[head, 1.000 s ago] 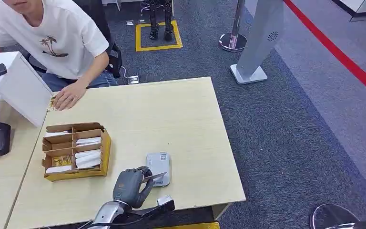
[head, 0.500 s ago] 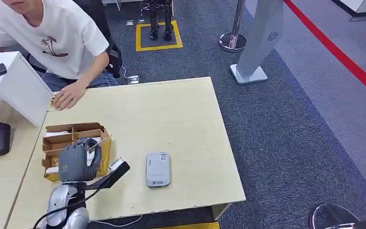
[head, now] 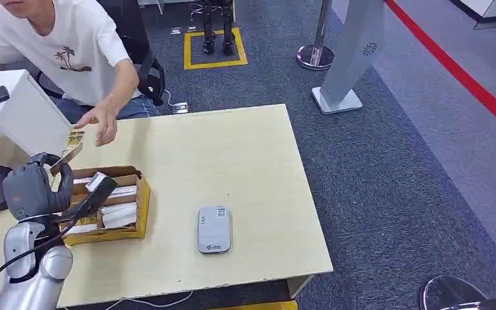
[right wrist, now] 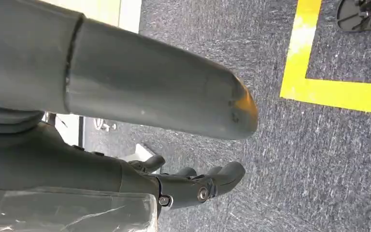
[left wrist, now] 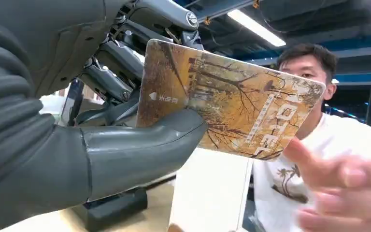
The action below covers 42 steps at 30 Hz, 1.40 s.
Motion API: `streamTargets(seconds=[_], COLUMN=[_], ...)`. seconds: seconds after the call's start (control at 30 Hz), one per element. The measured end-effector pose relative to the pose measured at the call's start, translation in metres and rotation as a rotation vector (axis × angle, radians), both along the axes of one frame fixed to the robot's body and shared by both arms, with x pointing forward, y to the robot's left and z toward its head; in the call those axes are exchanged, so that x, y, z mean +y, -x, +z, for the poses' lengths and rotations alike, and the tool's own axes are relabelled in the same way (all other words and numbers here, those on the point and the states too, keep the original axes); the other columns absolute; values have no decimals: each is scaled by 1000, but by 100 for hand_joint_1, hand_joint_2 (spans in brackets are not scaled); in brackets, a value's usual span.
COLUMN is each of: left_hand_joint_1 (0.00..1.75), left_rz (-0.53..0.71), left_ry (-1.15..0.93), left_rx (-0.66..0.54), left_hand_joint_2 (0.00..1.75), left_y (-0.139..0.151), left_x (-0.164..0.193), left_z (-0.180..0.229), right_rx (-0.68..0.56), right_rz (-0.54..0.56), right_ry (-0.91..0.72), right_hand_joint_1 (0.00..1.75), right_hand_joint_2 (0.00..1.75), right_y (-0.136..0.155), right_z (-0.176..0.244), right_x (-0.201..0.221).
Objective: Pass the card to the sensor for recognition and then transmit it.
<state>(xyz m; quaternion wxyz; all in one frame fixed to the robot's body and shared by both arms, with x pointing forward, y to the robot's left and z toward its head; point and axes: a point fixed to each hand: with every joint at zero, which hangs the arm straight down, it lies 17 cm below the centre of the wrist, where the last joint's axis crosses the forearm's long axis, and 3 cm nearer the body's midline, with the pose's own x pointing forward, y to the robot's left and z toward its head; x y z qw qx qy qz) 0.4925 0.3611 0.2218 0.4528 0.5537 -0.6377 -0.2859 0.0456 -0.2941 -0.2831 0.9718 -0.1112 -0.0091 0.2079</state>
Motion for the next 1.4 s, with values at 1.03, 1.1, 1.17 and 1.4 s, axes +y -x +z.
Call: streamTargets(seconds=[1.03, 1.1, 1.17, 1.4], left_hand_joint_1=[0, 0, 0, 0], left_rz=[69, 62, 51, -2], left_ry=[-82, -79, -68, -36], left_rx=[45, 57, 69, 86], left_hand_joint_2=[0, 0, 0, 175], left_y=[-49, -50, -51, -53], left_x=[30, 28, 24, 5], left_z=[15, 13, 12, 13], right_rx=[2, 1, 0, -2], right_rz=[10, 6, 2, -7], right_ry=[-4, -5, -6, -9], right_hand_joint_1=[0, 0, 0, 0], right_hand_joint_2=[175, 175, 175, 175], right_y=[-1, -1, -1, -1], right_z=[0, 0, 0, 0], right_x=[-1, -1, -1, 0])
